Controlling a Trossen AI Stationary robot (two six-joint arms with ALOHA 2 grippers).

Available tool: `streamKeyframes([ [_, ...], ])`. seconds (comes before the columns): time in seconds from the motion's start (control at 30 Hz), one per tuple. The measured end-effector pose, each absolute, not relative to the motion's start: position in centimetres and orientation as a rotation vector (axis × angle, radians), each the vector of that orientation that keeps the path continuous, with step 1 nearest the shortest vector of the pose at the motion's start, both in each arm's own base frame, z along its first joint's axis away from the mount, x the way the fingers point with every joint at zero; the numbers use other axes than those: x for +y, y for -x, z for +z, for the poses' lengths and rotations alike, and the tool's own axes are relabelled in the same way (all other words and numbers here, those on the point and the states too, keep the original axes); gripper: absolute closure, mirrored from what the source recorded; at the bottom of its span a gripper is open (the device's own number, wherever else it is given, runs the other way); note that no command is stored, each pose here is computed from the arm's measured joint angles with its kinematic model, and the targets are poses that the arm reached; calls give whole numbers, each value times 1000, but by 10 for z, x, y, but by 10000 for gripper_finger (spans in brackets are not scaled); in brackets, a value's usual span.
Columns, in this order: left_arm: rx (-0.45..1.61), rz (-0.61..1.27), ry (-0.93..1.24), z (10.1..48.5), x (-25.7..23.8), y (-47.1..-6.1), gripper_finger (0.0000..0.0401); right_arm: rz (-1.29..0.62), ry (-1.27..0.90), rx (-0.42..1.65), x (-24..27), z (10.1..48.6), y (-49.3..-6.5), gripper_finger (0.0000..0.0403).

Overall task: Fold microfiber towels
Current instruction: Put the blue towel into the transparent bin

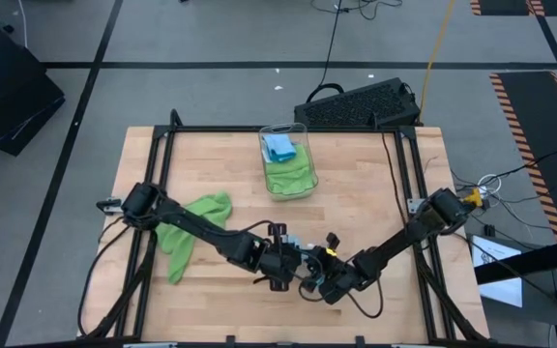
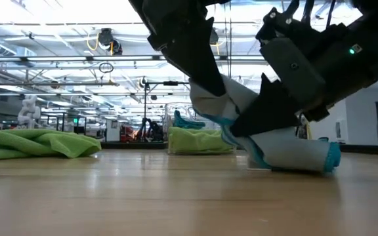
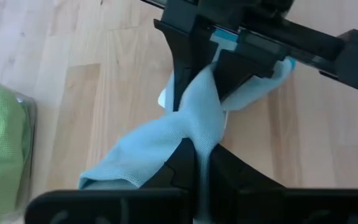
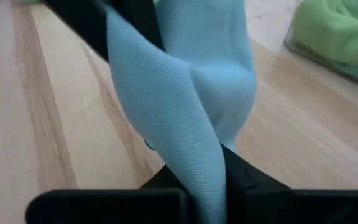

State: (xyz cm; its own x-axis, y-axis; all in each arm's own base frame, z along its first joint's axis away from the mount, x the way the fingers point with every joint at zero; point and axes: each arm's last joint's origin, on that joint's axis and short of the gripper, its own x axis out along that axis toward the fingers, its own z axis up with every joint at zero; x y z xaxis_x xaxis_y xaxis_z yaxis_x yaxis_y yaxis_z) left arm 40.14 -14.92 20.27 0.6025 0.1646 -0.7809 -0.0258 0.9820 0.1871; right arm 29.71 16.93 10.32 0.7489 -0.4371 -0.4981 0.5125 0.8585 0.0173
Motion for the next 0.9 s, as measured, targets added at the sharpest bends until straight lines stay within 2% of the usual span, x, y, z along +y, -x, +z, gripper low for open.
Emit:
streamKeyframes([
  [0.23, 891, 130, -126, 204, -163, -397, 377, -572, -70, 492, 162, 129, -288, 374],
  [0.47, 836, 171, -132, 207, -175, -394, 377, -452, 37, 547, 160, 155, -283, 383],
  [0.73, 747, 214, -97, 247, -168, -381, 377, -316, -21, 583, 160, 181, -274, 289],
  [0.9, 698, 226, -93, 264, -166, -374, 377, -195, -78, 607, 161, 197, -268, 256],
])
